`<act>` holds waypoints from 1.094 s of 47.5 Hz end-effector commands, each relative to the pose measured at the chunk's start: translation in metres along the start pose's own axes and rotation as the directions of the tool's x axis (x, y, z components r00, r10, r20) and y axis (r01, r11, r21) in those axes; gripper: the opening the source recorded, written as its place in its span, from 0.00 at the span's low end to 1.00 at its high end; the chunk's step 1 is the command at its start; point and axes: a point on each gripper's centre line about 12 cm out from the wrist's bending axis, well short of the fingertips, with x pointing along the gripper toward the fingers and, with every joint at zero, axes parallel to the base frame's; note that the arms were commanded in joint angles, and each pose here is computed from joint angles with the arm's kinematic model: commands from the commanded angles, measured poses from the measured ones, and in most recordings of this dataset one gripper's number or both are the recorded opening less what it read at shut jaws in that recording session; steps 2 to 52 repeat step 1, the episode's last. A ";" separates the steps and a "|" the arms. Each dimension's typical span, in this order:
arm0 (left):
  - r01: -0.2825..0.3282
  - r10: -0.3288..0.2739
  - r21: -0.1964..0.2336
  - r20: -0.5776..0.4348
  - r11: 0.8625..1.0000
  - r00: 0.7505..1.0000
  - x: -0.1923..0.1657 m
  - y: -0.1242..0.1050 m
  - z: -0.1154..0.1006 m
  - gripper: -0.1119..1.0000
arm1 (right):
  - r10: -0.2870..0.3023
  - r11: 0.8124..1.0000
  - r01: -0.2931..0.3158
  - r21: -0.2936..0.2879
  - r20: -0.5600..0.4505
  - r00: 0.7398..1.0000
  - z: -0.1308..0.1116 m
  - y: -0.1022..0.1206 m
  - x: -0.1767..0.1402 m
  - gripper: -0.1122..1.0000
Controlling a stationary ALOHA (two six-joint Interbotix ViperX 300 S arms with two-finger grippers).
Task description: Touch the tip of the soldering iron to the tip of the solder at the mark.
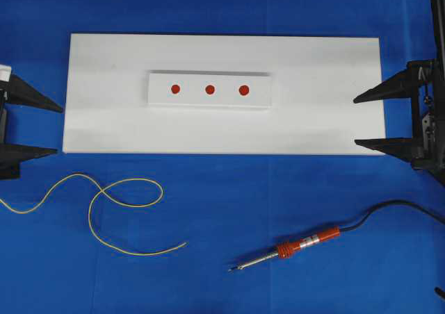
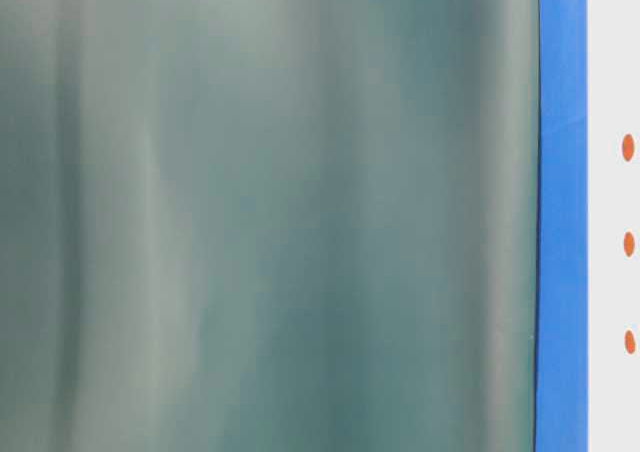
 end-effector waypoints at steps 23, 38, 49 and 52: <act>-0.002 0.002 0.001 0.014 1.000 1.000 0.001 0.000 0.005 0.85 | 0.004 1.000 -0.004 -0.002 0.018 1.000 0.007 0.001 0.001 0.84; -0.002 0.002 0.001 0.014 1.000 1.000 0.001 0.000 0.005 0.85 | 0.004 1.000 -0.004 -0.002 0.018 1.000 0.007 0.001 0.001 0.84; -0.002 0.002 0.001 0.014 1.000 1.000 0.001 0.000 0.005 0.85 | 0.004 1.000 -0.004 -0.002 0.018 1.000 0.007 0.001 0.001 0.84; -0.002 0.002 0.001 0.014 1.000 1.000 0.001 0.000 0.005 0.85 | 0.004 1.000 -0.004 -0.002 0.018 1.000 0.007 0.001 0.001 0.84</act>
